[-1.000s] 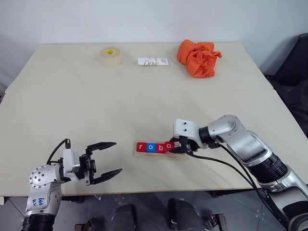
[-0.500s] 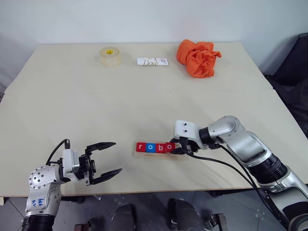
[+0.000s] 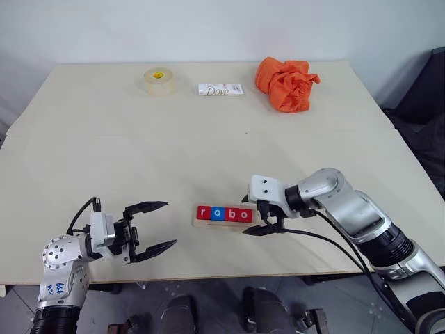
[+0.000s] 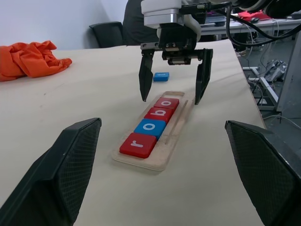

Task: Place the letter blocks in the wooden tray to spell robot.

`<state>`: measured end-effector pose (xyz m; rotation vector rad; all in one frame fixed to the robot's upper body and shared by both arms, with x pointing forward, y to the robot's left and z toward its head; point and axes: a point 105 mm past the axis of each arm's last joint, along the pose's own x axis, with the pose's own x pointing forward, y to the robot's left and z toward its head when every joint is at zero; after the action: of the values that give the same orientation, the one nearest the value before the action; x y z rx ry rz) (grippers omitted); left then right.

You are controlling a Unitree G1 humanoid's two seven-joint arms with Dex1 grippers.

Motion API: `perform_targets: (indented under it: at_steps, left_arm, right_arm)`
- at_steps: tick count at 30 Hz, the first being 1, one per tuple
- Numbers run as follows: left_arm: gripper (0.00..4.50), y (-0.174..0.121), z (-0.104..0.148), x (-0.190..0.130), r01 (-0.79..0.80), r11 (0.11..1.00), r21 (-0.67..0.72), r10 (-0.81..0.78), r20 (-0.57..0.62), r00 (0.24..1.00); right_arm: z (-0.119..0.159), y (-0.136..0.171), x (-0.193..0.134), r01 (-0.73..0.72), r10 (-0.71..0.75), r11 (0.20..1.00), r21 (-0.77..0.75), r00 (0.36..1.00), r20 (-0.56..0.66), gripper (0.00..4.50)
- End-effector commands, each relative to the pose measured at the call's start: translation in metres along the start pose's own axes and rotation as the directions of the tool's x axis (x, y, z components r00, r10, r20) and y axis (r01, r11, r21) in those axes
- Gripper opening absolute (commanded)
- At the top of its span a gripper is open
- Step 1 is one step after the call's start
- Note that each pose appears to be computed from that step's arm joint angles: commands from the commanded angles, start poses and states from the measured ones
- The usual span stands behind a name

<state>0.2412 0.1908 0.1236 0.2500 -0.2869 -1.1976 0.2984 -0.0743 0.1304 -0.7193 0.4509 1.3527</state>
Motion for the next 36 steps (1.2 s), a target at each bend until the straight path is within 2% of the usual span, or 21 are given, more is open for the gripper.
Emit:
perform_targets:
  at_steps: [1,4,8,11,16,20,27,31,34,36]
  left_arm:
    - [4.50,0.003,0.002,0.001,-0.003,1.000,0.026,0.003,0.009,1.000]
    - [4.50,0.005,0.002,0.001,0.001,1.000,0.027,-0.001,0.011,1.000]
    - [4.50,0.009,0.000,0.003,0.012,1.000,0.024,-0.012,0.014,1.000]
    - [4.50,0.012,-0.001,0.003,0.015,1.000,0.023,-0.016,0.015,1.000]
    - [4.50,0.015,-0.002,0.004,0.023,1.000,0.020,-0.023,0.017,1.000]
    - [4.50,0.020,-0.002,0.006,0.041,0.999,0.015,-0.042,0.018,0.999]
    - [4.50,0.026,-0.003,0.008,0.062,0.998,0.013,-0.063,0.020,0.998]
    - [4.50,0.029,-0.003,0.013,0.079,0.997,0.014,-0.080,0.026,0.996]
    - [4.50,0.030,-0.002,0.015,0.085,0.996,0.021,-0.086,0.034,0.996]
    - [4.50,0.029,-0.002,0.016,0.089,0.996,0.023,-0.090,0.036,0.995]
  right_arm:
    - [0.009,-0.001,-0.014,0.030,-0.030,0.999,-0.014,0.999,0.045,4.46]
    - [0.007,0.000,-0.025,0.057,-0.058,0.998,0.013,0.994,0.095,4.46]
    - [-0.007,-0.012,-0.057,0.212,-0.236,0.969,0.123,0.944,0.231,4.46]
    - [-0.023,-0.017,-0.078,0.293,-0.345,0.931,0.218,0.902,0.260,4.46]
    - [-0.058,-0.010,-0.105,0.380,-0.441,0.885,0.270,0.869,0.223,4.46]
    - [-0.098,0.012,-0.133,0.454,-0.531,0.816,0.357,0.834,0.153,4.46]
    - [-0.120,0.034,-0.140,0.506,-0.570,0.769,0.390,0.820,0.060,4.46]
    - [-0.117,0.027,-0.131,0.537,-0.613,0.724,0.432,0.788,0.047,4.46]
    - [-0.105,0.015,-0.120,0.557,-0.666,0.682,0.473,0.741,0.087,4.46]
    - [-0.105,0.008,-0.111,0.572,-0.699,0.637,0.517,0.712,0.073,4.46]
